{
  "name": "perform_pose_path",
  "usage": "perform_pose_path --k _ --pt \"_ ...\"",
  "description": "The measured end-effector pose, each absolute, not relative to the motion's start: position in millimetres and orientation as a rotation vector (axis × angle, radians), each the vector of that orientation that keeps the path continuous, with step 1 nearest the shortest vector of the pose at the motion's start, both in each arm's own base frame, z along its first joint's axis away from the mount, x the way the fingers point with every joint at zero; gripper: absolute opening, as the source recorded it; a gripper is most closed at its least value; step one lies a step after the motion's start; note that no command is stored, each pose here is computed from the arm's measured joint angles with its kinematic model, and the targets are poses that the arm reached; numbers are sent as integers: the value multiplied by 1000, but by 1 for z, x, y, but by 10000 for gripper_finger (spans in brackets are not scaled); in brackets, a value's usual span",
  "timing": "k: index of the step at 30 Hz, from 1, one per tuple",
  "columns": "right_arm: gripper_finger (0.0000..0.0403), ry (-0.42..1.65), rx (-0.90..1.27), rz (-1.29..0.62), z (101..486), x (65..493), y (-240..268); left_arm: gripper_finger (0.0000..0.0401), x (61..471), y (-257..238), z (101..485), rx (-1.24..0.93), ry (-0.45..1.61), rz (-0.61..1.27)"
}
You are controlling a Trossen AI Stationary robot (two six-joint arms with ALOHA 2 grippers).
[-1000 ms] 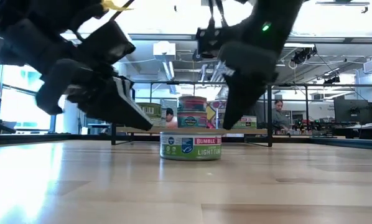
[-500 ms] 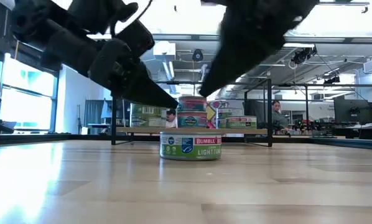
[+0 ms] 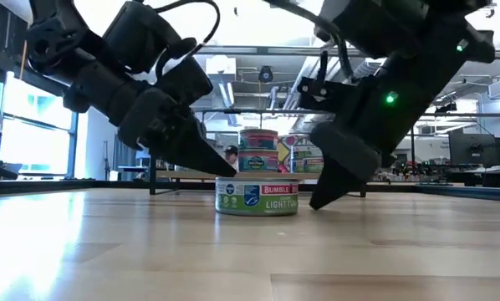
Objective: Stack canned seafood by type on shelf
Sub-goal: Stack the green tuna can on top of the green tuna can on the shelf
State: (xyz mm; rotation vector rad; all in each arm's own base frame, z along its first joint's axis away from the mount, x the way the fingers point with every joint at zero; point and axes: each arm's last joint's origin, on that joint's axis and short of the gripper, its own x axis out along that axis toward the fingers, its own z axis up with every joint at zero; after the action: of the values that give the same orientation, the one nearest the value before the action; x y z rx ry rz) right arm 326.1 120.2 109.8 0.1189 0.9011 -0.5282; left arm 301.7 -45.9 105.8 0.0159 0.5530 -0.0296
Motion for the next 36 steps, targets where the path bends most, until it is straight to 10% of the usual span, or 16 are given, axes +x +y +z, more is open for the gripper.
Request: perform_pose_path --k 10,29,36 --pt "0 842 248 -210 125 344 147 0 302 -44 106 47 550 4" --pt "3 759 163 -188 134 344 164 0 306 -31 102 51 557 -62" --pt "81 713 98 -140 137 348 166 0 307 -31 99 54 567 -62"
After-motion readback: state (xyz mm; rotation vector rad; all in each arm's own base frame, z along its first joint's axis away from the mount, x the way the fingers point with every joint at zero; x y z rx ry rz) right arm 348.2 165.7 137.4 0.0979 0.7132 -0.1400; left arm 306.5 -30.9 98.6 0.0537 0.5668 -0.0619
